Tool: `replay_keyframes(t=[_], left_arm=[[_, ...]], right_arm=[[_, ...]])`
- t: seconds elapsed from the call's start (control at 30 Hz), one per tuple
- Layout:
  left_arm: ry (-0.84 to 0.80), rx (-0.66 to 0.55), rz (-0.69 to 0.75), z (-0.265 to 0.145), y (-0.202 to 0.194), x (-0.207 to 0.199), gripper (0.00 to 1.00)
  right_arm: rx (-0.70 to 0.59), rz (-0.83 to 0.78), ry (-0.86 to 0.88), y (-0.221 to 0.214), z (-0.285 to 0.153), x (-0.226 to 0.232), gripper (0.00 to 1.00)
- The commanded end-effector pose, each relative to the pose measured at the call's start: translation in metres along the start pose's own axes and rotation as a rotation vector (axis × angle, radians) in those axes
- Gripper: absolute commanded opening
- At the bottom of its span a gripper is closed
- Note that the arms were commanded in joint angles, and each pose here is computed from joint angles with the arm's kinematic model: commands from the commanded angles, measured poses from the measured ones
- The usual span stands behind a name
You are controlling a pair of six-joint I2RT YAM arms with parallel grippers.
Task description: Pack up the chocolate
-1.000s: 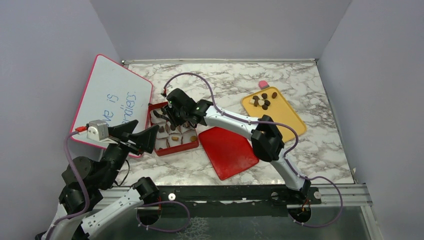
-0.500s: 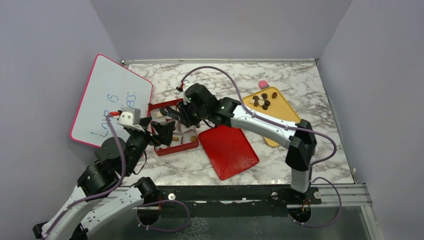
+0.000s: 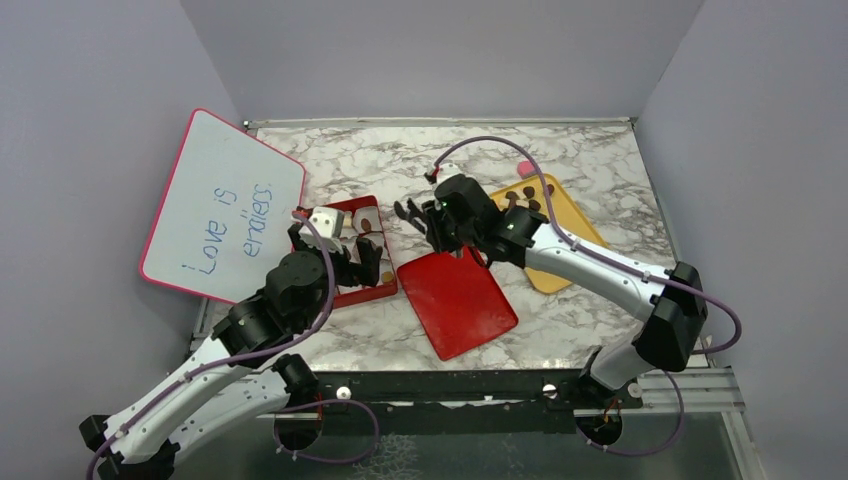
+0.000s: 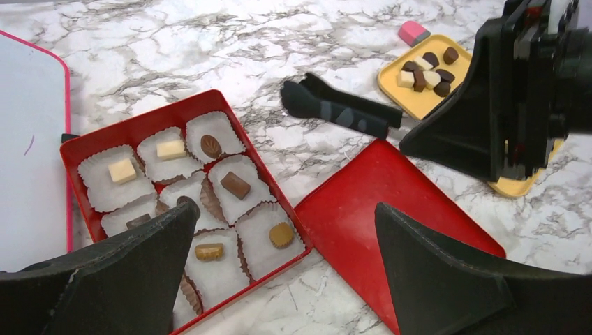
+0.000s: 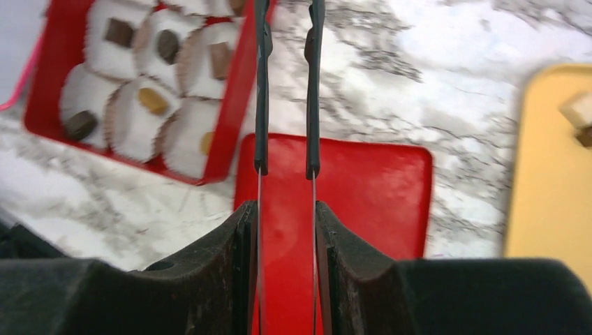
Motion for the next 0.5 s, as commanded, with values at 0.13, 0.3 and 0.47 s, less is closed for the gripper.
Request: replay_keyframes(t=[0.13,0.3,0.47], left_arm=[[-0.032,0.003,0.045,0.013,-0.002,-0.007,0.99],[-0.056,0.023,0.075,0.011,-0.008,-0.006,0.99],[-0.066,0.038,0.123,0.012,-0.012,-0.004,0.99]], right_arm=[[-0.063,0.044,-0.175,0.005,0.031,-0.058,0.36],[-0.076,0.017,-0.271,0.017,0.067,-0.08,0.36],[-0.055,0.037,-0.298,0.021,0.107,-0.104,0.36]])
Point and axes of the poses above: each gripper's point midway between its finger pads, its own z axis out along the fingers, its own x axis along the line the jaws close on, y = z × x, the point moved 8 cm from there along -z, back along the fingers, and after that the axes turned 9 degrees about -z, right-handed, at the moved point
